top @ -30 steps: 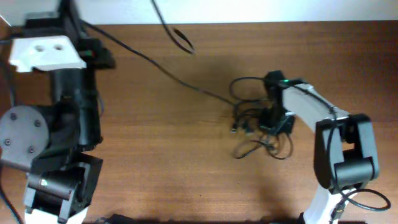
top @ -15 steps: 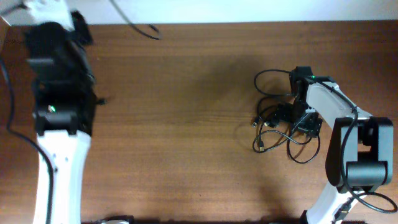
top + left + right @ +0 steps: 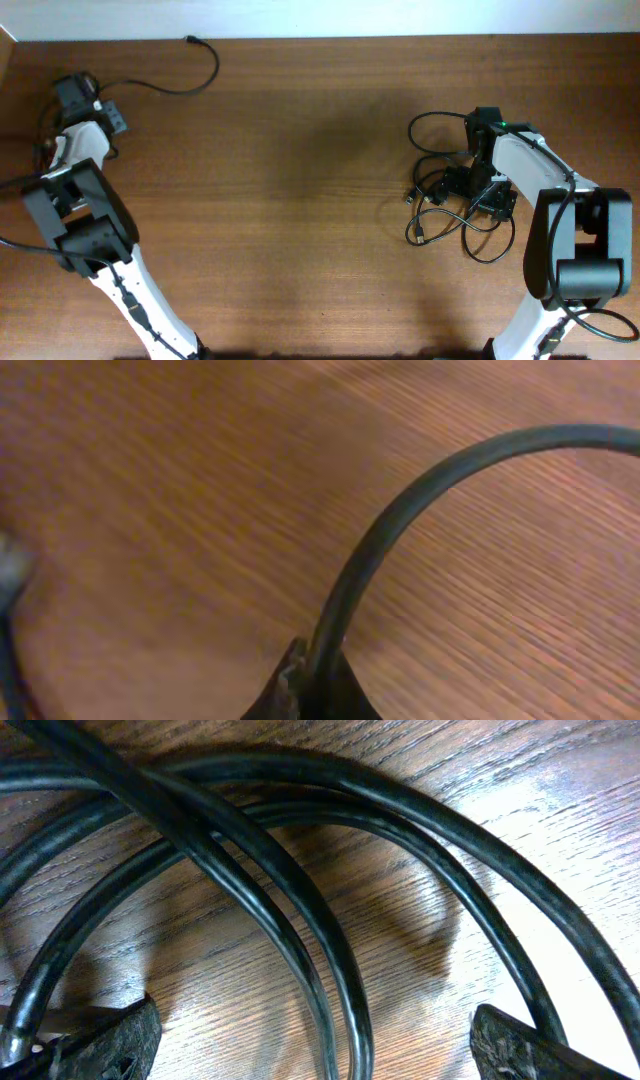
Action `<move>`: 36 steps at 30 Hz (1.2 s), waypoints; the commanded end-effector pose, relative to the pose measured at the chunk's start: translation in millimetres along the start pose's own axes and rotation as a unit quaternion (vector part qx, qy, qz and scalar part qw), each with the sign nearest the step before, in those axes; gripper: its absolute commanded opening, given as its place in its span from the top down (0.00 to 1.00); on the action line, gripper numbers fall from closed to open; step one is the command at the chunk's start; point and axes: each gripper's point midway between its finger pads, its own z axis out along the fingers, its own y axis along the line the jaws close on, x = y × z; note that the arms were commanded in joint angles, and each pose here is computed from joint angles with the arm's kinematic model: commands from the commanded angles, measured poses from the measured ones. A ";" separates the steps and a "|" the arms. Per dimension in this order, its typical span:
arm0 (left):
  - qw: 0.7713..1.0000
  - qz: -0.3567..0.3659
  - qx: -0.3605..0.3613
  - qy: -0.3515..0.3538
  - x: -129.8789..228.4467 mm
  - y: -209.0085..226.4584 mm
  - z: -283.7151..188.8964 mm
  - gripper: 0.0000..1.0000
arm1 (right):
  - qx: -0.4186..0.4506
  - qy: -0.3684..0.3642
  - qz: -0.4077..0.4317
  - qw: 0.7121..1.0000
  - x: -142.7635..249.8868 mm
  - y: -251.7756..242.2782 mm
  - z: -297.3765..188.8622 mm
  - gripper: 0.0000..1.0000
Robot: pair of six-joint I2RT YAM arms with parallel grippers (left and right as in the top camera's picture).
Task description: Untangle cables
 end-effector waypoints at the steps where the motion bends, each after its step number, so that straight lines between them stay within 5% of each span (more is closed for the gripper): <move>1: 0.997 -0.040 0.004 -0.067 -63.7 12.8 -32.0 1.00 | 0.024 0.030 -0.005 0.999 13.0 -5.0 22.6 0.02; 3: 0.979 -0.012 0.118 -0.168 -152.6 -21.6 -91.7 1.00 | 0.024 0.030 -0.005 0.999 13.0 -5.0 22.6 0.02; 5: 0.873 0.026 0.383 -0.301 -244.7 -84.3 -228.5 1.00 | 0.025 0.030 -0.005 0.999 13.0 -5.0 22.6 0.02; 6: 0.833 0.018 0.443 -0.331 -268.1 -87.2 -282.1 1.00 | 0.024 0.030 -0.005 0.999 13.0 -5.0 22.6 0.02; 9: 0.760 0.049 0.465 -0.452 -314.3 -72.2 -401.9 1.00 | 0.024 0.030 -0.005 0.999 13.0 -5.0 22.6 0.01; 10: 0.752 0.064 0.453 -0.475 -318.4 -67.6 -409.0 1.00 | 0.024 0.030 -0.005 0.999 13.0 -5.0 22.6 0.02; 12: 0.796 0.064 0.368 -0.476 -323.9 -42.3 -373.1 1.00 | 0.024 0.030 -0.005 0.999 13.0 -5.0 22.6 0.02; 15: 0.943 0.037 0.113 -0.311 -273.2 22.2 -220.9 1.00 | 0.024 0.030 -0.005 0.999 13.0 -5.0 22.6 0.02; 18: 0.983 0.026 0.082 -0.162 -181.9 23.5 -85.9 1.00 | 0.024 0.030 -0.005 0.999 12.9 -4.9 22.7 0.02; 22: 0.991 -0.126 -0.033 -0.044 -112.0 60.8 -35.1 1.00 | 0.024 0.030 -0.005 0.999 13.0 -5.0 22.6 0.01; 24: 0.993 -0.115 0.010 -0.001 -93.4 32.6 -34.6 0.49 | 0.025 0.030 -0.005 0.999 13.0 -5.0 22.6 0.02; 25: 0.992 -0.111 0.048 0.023 -83.7 15.9 -35.9 0.01 | 0.024 0.030 -0.005 0.999 12.9 -4.9 22.7 0.02; 27: 0.990 -0.110 0.069 0.055 -71.2 6.9 -44.1 0.01 | 0.024 0.030 -0.005 0.999 13.0 -5.0 22.6 0.02; 29: 0.980 -0.180 -0.029 0.081 -63.2 43.6 -79.7 0.01 | 0.024 0.030 -0.005 0.999 13.0 -5.0 22.6 0.02; 32: 0.949 -0.152 0.217 0.173 -47.9 -36.3 -143.5 0.01 | 0.024 0.030 -0.005 0.999 13.0 -5.0 22.6 0.01; 36: 0.946 -0.106 0.264 0.159 -60.1 -60.8 -250.4 0.01 | 0.024 0.030 -0.005 0.999 13.0 -5.0 22.6 0.01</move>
